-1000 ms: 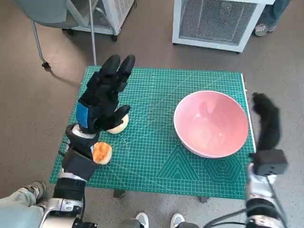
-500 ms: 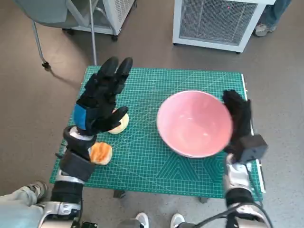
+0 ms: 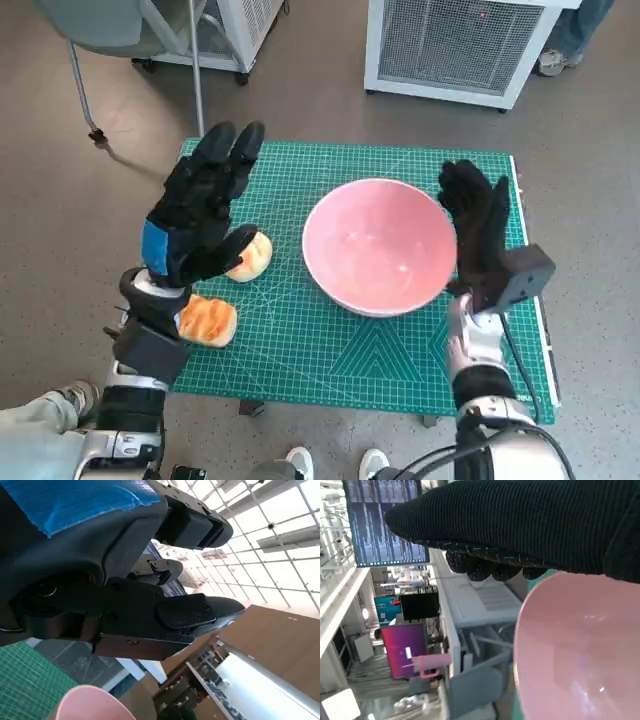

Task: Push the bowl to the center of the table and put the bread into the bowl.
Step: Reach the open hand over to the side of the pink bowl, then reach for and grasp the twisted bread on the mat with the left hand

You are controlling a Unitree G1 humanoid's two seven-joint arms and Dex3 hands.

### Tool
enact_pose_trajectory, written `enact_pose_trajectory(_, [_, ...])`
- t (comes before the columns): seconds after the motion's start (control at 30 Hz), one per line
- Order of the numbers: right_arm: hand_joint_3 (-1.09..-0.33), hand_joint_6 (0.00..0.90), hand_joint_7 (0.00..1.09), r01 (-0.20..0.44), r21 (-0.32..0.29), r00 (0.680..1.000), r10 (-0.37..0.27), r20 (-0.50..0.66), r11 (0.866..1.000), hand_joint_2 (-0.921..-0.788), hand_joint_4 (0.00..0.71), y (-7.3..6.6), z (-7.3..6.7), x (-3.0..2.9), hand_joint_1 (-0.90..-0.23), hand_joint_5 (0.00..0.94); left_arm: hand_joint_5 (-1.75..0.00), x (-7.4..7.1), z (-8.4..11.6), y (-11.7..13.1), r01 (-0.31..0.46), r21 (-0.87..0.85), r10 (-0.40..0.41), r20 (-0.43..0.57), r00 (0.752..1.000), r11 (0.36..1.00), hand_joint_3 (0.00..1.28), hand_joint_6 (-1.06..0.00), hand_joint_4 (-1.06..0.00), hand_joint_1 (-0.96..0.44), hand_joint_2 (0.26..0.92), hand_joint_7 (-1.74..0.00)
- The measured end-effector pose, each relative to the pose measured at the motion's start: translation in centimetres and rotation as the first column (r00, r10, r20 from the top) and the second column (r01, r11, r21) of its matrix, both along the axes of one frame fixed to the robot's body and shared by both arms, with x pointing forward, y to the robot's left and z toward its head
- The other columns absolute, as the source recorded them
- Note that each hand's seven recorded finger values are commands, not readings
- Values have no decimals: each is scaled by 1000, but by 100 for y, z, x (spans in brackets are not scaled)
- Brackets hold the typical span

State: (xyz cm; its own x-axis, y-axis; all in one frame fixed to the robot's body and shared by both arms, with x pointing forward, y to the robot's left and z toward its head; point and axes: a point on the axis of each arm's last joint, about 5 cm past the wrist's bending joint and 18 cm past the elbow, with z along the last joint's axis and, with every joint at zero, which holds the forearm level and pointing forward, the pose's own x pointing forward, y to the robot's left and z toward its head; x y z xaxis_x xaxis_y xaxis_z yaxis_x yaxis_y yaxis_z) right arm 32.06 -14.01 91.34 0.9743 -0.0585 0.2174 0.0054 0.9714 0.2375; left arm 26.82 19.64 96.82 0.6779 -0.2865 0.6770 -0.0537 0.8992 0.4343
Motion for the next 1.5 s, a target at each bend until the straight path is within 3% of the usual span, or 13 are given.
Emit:
enact_pose_trajectory(0.3, [-867,63,472,-30,6,999,30,-25,1000,-921,197,128,74,59,-609,1,0,-24,12,2,-5,4,5,3,1000,1000,312,-408,-271,-264,921,-6])
enact_pose_trajectory(0.57, [-878,62,462,-18,-51,1000,18,-6,999,-921,190,57,119,81,-599,0,0,-63,-8,40,-18,5,18,-2,1000,1000,311,-408,-270,-264,921,-5])
enact_pose_trajectory(0.77, [-883,59,460,21,-88,994,-11,111,996,-921,180,-34,237,99,-586,1,-2,-70,-2,84,-34,6,34,-3,999,999,309,-408,-273,-268,921,-5])
enact_pose_trajectory(0.93, [-866,45,493,52,-157,957,-5,288,986,-921,200,-95,404,96,-608,10,-3,-70,3,91,-38,5,38,-4,999,999,308,-406,-276,-273,921,-3])
enact_pose_trajectory(1.2, [-843,3,597,58,-309,831,126,542,949,-921,212,-158,639,-17,-633,8,-2,-74,50,88,-41,12,41,4,999,999,309,-400,-276,-276,921,0])
enact_pose_trajectory(1.37, [-837,-1,616,29,-419,754,255,606,908,-921,215,-198,747,-119,-645,9,0,-81,104,121,-41,41,40,15,999,998,304,-397,-272,-275,921,0])
enact_pose_trajectory(1.5, [-832,-1,632,18,-479,720,321,615,877,-921,219,-238,812,-172,-662,10,0,-90,153,152,-37,74,35,24,999,997,294,-389,-268,-279,921,0])
